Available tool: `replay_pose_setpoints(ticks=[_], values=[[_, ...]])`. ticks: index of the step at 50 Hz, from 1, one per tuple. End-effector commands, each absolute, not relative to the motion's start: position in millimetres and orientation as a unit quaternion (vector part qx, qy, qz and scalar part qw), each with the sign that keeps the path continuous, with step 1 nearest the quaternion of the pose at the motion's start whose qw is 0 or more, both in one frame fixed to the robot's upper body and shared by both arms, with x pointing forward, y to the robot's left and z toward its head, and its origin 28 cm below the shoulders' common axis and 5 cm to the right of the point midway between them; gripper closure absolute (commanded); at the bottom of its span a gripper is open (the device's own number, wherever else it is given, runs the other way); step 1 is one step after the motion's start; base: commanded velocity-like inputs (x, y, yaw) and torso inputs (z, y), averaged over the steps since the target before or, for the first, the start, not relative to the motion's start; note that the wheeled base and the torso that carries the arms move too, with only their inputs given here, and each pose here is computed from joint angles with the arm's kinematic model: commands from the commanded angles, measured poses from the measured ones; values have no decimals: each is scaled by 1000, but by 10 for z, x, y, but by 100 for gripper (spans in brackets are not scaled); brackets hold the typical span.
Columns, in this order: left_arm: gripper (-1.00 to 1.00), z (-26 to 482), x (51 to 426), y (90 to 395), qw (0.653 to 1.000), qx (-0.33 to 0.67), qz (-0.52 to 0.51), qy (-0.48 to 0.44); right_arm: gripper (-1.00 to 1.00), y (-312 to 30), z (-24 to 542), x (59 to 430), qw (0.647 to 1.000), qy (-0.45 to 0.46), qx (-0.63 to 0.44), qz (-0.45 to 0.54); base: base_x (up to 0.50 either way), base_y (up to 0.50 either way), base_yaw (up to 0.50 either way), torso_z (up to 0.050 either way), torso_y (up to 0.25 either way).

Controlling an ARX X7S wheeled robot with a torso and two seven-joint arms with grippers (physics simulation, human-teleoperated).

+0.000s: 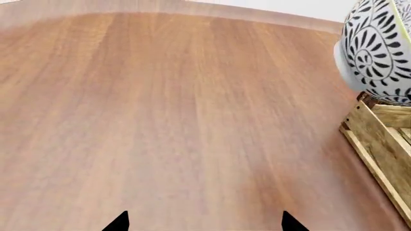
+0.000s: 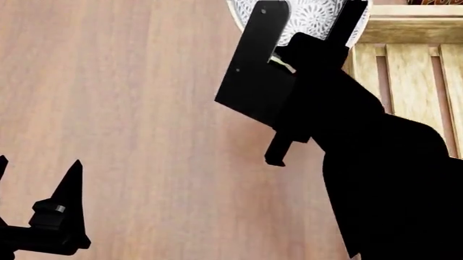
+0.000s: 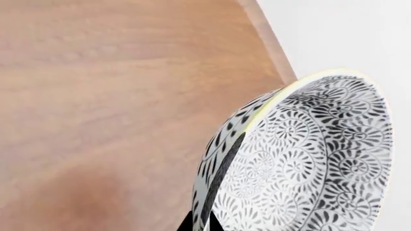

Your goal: Pick up the bowl on the left and put it in the tray.

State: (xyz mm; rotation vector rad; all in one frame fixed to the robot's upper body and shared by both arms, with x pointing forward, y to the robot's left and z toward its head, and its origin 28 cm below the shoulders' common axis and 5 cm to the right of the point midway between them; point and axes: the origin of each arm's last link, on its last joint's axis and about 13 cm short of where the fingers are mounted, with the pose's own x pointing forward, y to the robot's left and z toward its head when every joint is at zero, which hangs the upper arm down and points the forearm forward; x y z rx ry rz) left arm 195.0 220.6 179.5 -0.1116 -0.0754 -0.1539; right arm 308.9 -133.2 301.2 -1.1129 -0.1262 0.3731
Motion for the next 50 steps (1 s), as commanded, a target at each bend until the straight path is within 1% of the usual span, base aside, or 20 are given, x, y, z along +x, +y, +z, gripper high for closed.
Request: replay_pose_setpoints(ticks=[1, 10, 16, 23, 24, 26, 27, 28, 30, 31, 33, 40, 41, 50], values=[[-100, 1805, 1939, 2199, 995, -54, -78, -40, 100, -1549, 3412, 2821, 818, -81, -558, 114, 0, 0, 0, 0, 0], [-100, 1802, 1928, 2191, 995, -56, -80, -39, 100, -1779, 3600, 2615, 819, -78, -564, 69, 0, 0, 0, 0, 0], [-100, 1801, 1918, 2181, 995, -54, -81, -39, 100, -1917, 3725, 2466, 831, -74, -551, 31, 0, 0, 0, 0, 0], [-100, 1800, 1910, 2174, 994, -54, -82, -37, 100, -2097, 3595, 2369, 818, -43, -573, 8, 0, 0, 0, 0, 0], [-100, 1800, 1908, 2170, 994, -53, -83, -37, 100, -2121, 3573, 2358, 811, -39, -584, 4, 0, 0, 0, 0, 0], [-100, 1802, 1906, 2169, 994, -52, -83, -37, 100, -2152, 3547, 2333, 813, -35, -581, 1, 0, 0, 0, 0, 0], [-100, 1804, 1907, 2170, 995, -52, -83, -37, 100, -2187, 3496, 2309, 804, -29, -593, -7, 0, 0, 0, 0, 0], [-100, 1805, 1907, 2171, 995, -52, -82, -37, 100, -2209, 3480, 2286, 804, -26, -593, -5, 0, 0, 0, 0, 0], [-100, 1802, 1908, 2173, 995, -52, -81, -36, 100, -2248, 3462, 2261, 793, -17, -608, -14, 0, 0, 0, 0, 0], [-100, 1794, 1910, 2172, 995, -53, -82, -34, 100, -2287, 3462, 2237, 796, -12, -605, -17, 0, 0, 0, 0, 0], [-100, 1793, 1905, 2169, 995, -53, -82, -35, 100, -2333, 3465, 2212, 788, -6, -615, -30, 0, 0, 0, 0, 0], [-100, 1773, 1907, 2169, 995, -57, -80, -30, 100, -2440, 3355, 2190, 789, 21, -614, -20, 0, 0, 0, 0, 0], [-100, 1774, 1909, 2172, 995, -59, -79, -29, 100, -2474, 3336, 2208, 784, 31, -619, -26, 0, 0, 0, 0, 0], [-100, 1819, 1932, 2196, 994, -80, -63, -31, 100, -2532, 3110, 2337, 783, 61, -618, -20, 0, 0, 0, 0, 0]])
